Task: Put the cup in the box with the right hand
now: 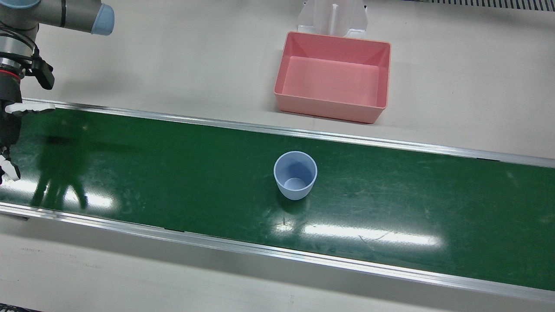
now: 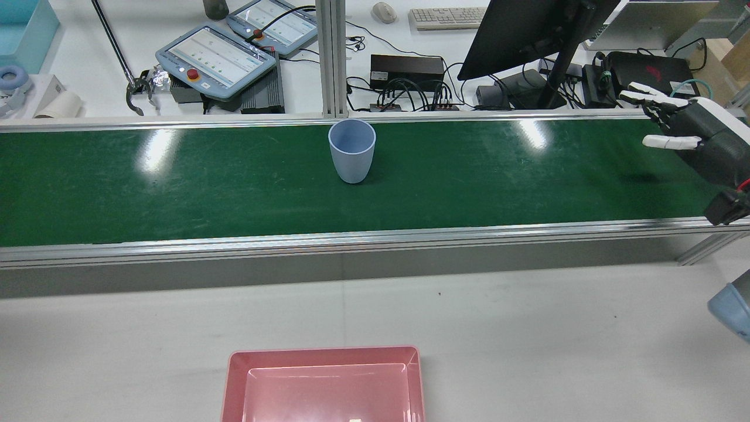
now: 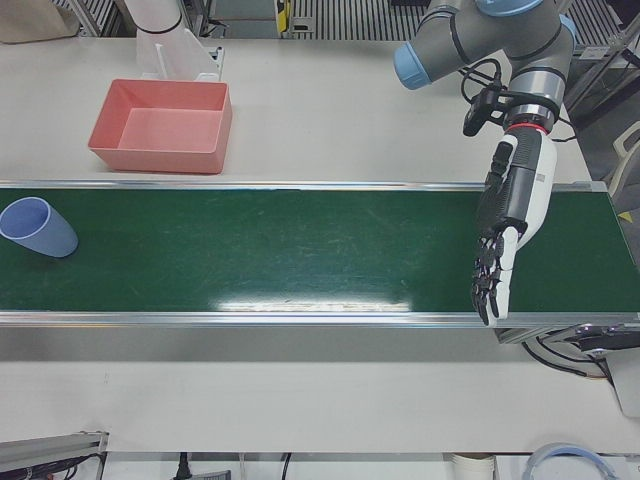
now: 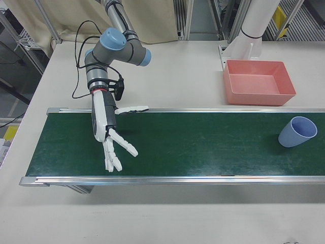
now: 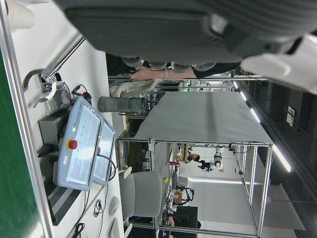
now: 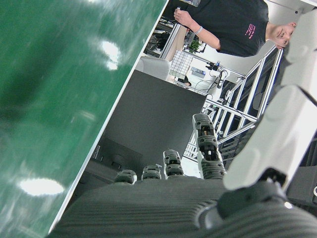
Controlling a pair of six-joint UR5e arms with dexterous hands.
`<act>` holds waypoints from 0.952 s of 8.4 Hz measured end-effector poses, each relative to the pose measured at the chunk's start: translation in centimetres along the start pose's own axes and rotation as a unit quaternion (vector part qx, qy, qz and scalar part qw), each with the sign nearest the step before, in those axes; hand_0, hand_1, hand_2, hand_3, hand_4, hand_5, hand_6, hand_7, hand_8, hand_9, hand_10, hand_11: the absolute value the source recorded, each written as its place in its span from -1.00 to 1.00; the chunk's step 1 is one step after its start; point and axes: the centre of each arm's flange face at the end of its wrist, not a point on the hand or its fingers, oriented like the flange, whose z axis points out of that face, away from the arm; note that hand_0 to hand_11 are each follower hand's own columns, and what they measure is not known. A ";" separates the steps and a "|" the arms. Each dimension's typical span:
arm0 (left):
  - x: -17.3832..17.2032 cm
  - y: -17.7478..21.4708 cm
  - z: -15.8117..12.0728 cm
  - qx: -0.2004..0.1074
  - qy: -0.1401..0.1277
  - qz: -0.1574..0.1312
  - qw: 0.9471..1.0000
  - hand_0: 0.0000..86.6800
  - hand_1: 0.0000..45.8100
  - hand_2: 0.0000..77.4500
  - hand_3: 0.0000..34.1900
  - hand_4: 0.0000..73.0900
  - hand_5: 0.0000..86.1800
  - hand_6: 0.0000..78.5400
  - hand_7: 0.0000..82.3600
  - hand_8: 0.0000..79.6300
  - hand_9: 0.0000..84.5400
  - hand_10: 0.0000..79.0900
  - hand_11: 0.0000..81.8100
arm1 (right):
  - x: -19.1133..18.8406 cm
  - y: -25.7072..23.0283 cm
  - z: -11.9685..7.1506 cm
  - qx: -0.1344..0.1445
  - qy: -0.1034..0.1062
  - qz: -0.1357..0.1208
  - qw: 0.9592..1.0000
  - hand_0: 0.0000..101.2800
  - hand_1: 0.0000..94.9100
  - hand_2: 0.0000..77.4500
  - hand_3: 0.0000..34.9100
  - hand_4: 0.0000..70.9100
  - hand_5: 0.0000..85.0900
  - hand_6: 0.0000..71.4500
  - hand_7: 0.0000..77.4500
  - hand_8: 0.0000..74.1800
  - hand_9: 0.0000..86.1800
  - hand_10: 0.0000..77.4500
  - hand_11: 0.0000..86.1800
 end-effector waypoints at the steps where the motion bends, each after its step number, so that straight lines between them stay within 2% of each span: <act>1: 0.0 0.0 0.0 0.000 0.000 0.000 1.000 -1.00 -0.98 -0.99 -1.00 -0.97 -0.99 -1.00 -0.99 -1.00 -1.00 -1.00 -1.00 | 0.1 0.0 0.0 0.000 0.001 0.000 1.000 -0.20 -0.83 -0.62 -0.89 -0.77 -0.94 -0.91 -0.62 -0.99 -0.89 -0.97 -0.94; 2: 0.0 0.0 0.0 0.000 0.000 0.000 1.000 -1.00 -0.98 -0.99 -1.00 -0.97 -0.99 -0.99 -0.99 -1.00 -1.00 -1.00 -1.00 | 0.2 0.0 0.0 0.000 0.002 -0.001 1.000 -0.20 -0.83 -0.62 -0.89 -0.77 -0.94 -0.91 -0.62 -0.99 -0.89 -0.97 -0.94; 3: 0.0 0.0 0.0 0.000 0.000 0.000 1.000 -1.00 -0.98 -0.99 -1.00 -0.97 -0.99 -0.99 -0.99 -1.00 -1.00 -1.00 -1.00 | 0.3 0.1 -0.1 -0.001 0.003 -0.001 1.000 -0.15 -0.94 -0.82 -0.89 -0.71 -0.94 -0.91 -0.62 -0.99 -0.89 -0.97 -0.94; 4: 0.0 0.0 0.0 0.000 0.000 0.000 1.000 -1.00 -0.98 -0.99 -1.00 -0.97 -0.99 -0.99 -0.99 -1.00 -1.00 -1.00 -1.00 | 0.5 0.0 -0.1 0.000 0.005 -0.001 1.000 -0.17 -0.79 -0.73 -0.89 -0.77 -0.94 -0.91 -0.62 -0.99 -0.89 -0.97 -0.94; 5: 0.0 0.0 0.0 0.000 0.000 0.000 1.000 -1.00 -0.98 -0.99 -1.00 -0.97 -1.00 -0.99 -0.99 -1.00 -1.00 -1.00 -1.00 | 0.6 0.0 -0.2 0.000 0.007 -0.001 1.000 -0.18 -0.97 -0.85 -0.89 -0.72 -0.92 -0.91 -0.62 -0.99 -0.89 -0.97 -0.94; 6: 0.0 0.0 0.0 0.000 0.000 0.000 1.000 -1.00 -0.98 -0.99 -1.00 -0.97 -0.99 -0.99 -0.99 -1.00 -1.00 -1.00 -1.00 | 0.7 0.0 -0.2 0.000 0.007 -0.001 1.000 -0.12 -0.86 -0.93 -0.89 -0.68 -0.92 -0.91 -0.62 -0.99 -0.89 -0.97 -0.94; 8: 0.0 -0.1 0.0 0.001 0.000 0.000 1.000 -1.00 -0.98 -0.99 -1.00 -0.97 -1.00 -1.00 -0.99 -1.00 -1.00 -1.00 -1.00 | 0.9 0.0 -0.3 0.000 0.009 -0.001 1.000 -0.15 -0.83 -0.72 -0.89 -0.74 -0.94 -0.91 -0.62 -0.99 -0.89 -0.97 -0.94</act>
